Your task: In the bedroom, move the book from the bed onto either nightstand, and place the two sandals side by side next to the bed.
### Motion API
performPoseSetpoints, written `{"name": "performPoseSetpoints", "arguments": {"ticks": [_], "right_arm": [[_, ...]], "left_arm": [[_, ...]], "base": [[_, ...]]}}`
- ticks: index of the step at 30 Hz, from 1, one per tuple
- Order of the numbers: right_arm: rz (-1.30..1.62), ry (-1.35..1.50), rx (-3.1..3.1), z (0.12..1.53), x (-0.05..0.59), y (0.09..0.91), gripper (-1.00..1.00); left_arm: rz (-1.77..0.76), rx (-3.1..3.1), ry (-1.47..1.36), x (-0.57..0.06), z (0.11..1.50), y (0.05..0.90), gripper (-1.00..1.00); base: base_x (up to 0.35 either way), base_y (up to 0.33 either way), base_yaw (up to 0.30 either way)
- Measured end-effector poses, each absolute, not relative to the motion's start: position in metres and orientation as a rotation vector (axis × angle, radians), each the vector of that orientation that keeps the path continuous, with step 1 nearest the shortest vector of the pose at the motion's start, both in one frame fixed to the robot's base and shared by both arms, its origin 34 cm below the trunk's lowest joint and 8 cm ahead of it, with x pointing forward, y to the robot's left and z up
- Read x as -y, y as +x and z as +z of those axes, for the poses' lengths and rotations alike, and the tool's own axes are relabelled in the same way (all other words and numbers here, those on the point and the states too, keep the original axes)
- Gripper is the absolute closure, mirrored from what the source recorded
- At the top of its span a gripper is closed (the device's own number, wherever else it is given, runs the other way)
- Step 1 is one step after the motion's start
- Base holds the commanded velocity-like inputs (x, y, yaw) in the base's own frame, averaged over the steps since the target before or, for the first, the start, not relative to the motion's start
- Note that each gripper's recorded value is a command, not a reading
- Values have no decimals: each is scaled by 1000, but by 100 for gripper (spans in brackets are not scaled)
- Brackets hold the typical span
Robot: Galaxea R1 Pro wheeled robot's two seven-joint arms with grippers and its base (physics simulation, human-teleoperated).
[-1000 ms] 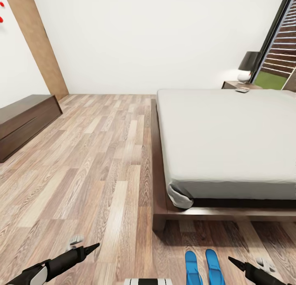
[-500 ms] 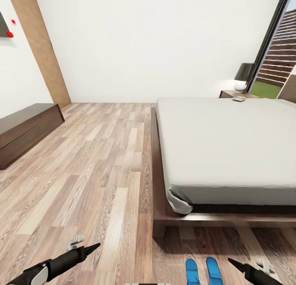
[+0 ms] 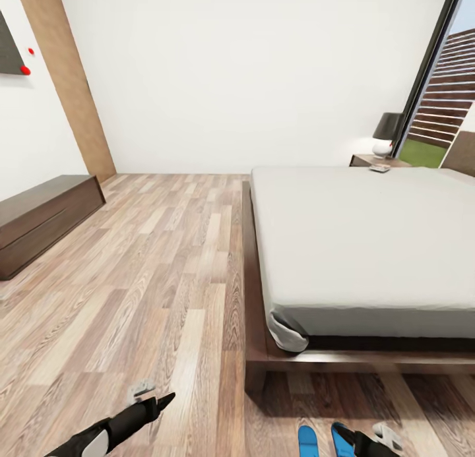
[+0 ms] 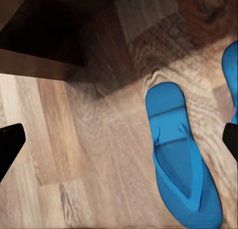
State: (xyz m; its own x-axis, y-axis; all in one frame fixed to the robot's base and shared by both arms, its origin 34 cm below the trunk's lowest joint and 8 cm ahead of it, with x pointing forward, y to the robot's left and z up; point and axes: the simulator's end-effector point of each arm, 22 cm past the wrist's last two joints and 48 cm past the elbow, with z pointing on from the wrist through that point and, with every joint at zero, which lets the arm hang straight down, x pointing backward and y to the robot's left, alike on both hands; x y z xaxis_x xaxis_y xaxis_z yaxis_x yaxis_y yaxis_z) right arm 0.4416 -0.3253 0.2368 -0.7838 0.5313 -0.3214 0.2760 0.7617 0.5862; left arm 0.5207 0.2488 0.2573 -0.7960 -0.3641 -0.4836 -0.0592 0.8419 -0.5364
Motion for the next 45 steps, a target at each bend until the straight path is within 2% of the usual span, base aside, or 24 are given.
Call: {"name": "performPoseSetpoints", "arguments": {"ticks": [14,45], "right_arm": [[645,613,-2546,252,316,440,-100],[603,573,-2495,325,323,466,-100]], "left_arm": [[-529,-2454,-285,-227,267,516,-100],[-518,-2466,-289,-229,331,526,-100]], "base": [[0,0,0],[0,0,0]]}}
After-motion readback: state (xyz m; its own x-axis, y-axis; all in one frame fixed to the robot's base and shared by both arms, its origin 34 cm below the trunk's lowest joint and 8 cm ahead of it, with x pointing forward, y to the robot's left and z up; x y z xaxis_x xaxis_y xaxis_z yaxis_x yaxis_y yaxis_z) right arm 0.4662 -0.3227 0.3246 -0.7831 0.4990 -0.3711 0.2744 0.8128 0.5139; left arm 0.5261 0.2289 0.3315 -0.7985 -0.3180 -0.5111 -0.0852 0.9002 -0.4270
